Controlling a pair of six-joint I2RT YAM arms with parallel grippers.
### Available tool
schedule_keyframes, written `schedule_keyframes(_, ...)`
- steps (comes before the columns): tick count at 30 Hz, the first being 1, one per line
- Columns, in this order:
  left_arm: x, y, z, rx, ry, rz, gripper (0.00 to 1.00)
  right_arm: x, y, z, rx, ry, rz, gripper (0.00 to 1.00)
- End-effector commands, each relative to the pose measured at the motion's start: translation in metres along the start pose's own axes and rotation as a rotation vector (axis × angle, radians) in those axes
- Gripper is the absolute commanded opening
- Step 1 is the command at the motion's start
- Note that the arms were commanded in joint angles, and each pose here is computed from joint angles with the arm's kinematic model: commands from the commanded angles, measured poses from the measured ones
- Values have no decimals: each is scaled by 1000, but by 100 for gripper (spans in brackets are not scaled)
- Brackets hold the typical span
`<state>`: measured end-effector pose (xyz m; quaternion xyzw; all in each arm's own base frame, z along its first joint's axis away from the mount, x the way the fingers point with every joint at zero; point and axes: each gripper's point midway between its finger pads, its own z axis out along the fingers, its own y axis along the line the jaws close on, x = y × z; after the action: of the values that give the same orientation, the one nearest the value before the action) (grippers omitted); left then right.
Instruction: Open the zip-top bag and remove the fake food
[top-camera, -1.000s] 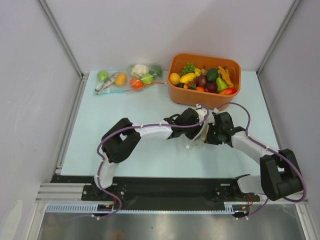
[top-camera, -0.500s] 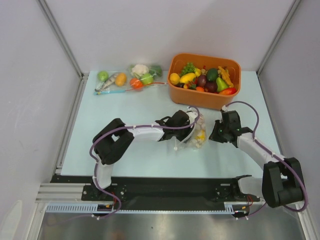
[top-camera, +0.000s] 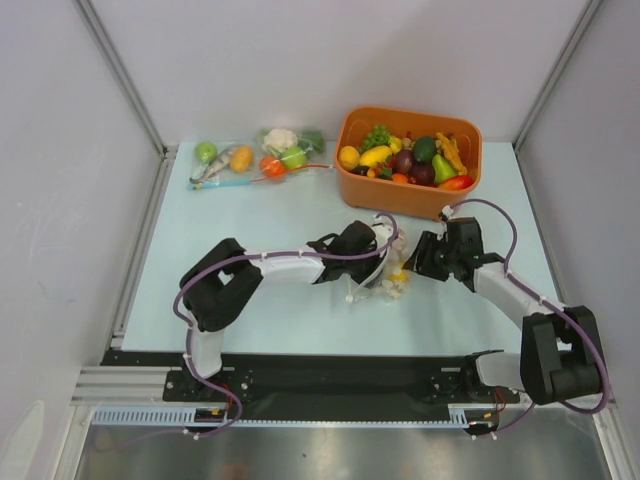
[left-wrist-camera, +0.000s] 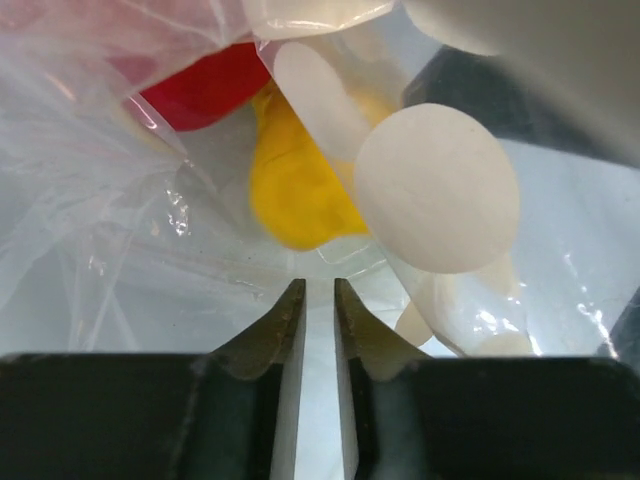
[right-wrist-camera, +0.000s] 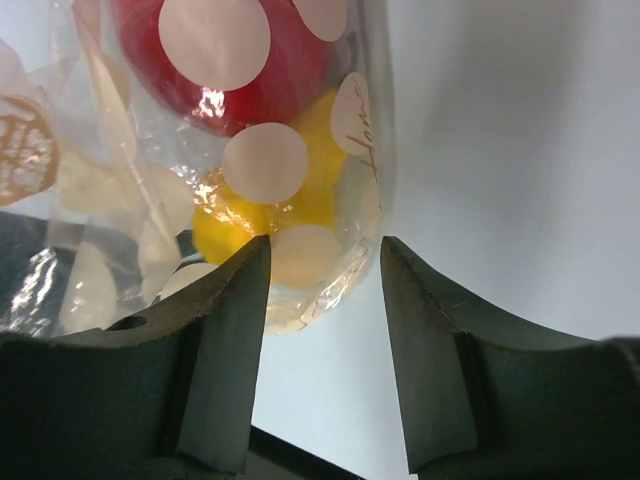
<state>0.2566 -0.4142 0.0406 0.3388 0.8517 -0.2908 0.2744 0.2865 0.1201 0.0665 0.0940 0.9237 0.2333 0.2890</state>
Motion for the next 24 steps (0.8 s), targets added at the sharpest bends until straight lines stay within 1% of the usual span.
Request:
schedule_keyframes(1,-27,-17,-20,53,-79,39,23,-3,8,9,-46,-7,-3,52)
schedule_keyframes(2,-28,-18,-21,55,-81,40,32,2,4,13,-31,8,2,49)
schedule_keyframes(3,-28,-18,-21,58,-82,42,37,2,3,15,-27,9,1,45)
schedule_keyframes(4,-35,-21,-22,70,-109,48,40,3,0,16,-16,14,1,40)
schedule_keyframes(5,-36,-22,-22,75,-111,49,47,3,-1,17,-9,15,0,30)
schedule_keyframes(6,-38,-23,-24,78,-118,51,50,6,-4,18,1,26,0,25)
schedule_keyframes(9,-41,-24,-24,82,-127,50,58,8,-7,20,10,30,-4,15)
schedule_keyframes(11,-45,-25,-23,82,-133,51,61,10,-7,22,10,39,-4,10)
schedule_keyframes(12,-43,-24,-19,82,-125,48,61,10,-6,23,8,41,-8,6)
schedule_keyframes(14,-48,-25,-17,80,-132,38,63,13,-6,25,8,52,-9,2)
schedule_keyframes(15,-49,-25,-16,80,-133,36,63,14,-6,26,7,56,-10,0)
schedule_keyframes(24,-67,-28,-12,86,-191,3,67,26,-2,29,12,93,-50,0)
